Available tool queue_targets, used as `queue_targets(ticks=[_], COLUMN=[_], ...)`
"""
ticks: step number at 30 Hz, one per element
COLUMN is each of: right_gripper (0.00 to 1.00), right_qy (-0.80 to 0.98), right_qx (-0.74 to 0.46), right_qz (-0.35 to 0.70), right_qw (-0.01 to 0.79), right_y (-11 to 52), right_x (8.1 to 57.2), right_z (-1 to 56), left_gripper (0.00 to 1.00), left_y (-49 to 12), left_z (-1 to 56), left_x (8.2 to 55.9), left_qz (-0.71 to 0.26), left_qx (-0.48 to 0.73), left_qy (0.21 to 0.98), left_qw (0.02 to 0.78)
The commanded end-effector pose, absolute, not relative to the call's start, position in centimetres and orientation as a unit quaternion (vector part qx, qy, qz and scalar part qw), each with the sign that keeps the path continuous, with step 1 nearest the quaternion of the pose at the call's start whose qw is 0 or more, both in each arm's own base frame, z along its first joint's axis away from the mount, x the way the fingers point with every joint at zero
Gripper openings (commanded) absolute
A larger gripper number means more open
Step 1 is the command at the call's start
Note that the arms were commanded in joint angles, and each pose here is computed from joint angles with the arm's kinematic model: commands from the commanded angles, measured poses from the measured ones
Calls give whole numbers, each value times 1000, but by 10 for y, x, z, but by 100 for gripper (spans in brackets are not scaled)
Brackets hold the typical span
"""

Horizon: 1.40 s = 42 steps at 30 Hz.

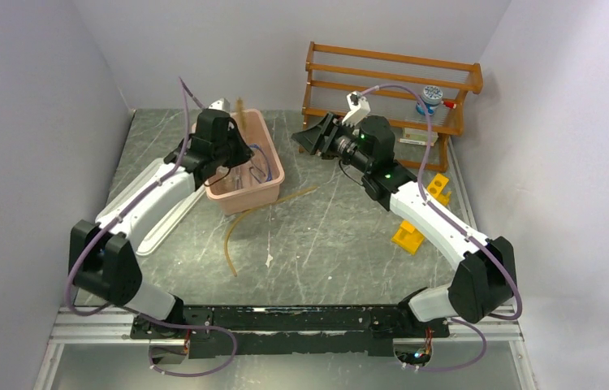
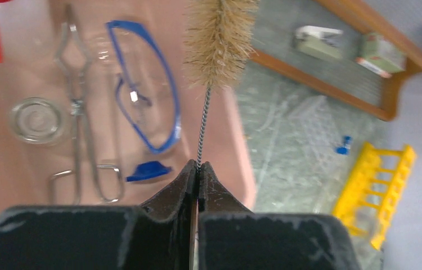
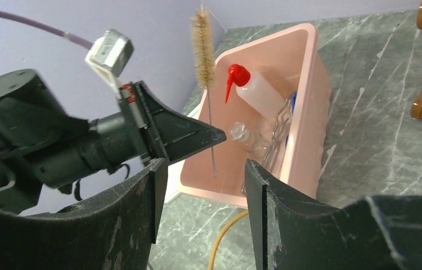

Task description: Organize the chemistry lab equipment

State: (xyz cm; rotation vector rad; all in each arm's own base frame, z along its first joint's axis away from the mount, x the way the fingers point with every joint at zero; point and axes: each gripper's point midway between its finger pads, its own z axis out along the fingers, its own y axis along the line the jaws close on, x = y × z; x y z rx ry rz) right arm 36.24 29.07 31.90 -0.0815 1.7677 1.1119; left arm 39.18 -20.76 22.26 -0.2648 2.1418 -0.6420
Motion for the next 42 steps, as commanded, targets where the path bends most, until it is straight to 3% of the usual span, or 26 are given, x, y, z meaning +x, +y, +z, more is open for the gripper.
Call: queue_targets(ticks=[1, 13, 22, 31, 42], right_gripper=[56, 56, 56, 57, 56], right_qy=[737, 758, 787, 846, 918], right_qx=[-20, -7, 5, 22, 84], right_qz=[444, 420, 384, 267, 131], right_qw=[510, 499, 482, 460, 364], right_y=[282, 278, 275, 257, 255], right_x=[371, 391, 403, 415, 426], right_z=[316, 295, 261, 199, 105], left_gripper=[5, 6, 32, 54, 59], left_y=[-177, -179, -183, -191, -188], left_z=[183, 104, 92, 168, 267], left_x=[401, 407, 409, 419, 405], left_qz=[-162, -115, -117, -161, -215], left_qx=[-129, -151, -155, -122, -54], left_qy=[897, 934, 937, 912, 850], left_qw=[389, 302, 289, 356, 478])
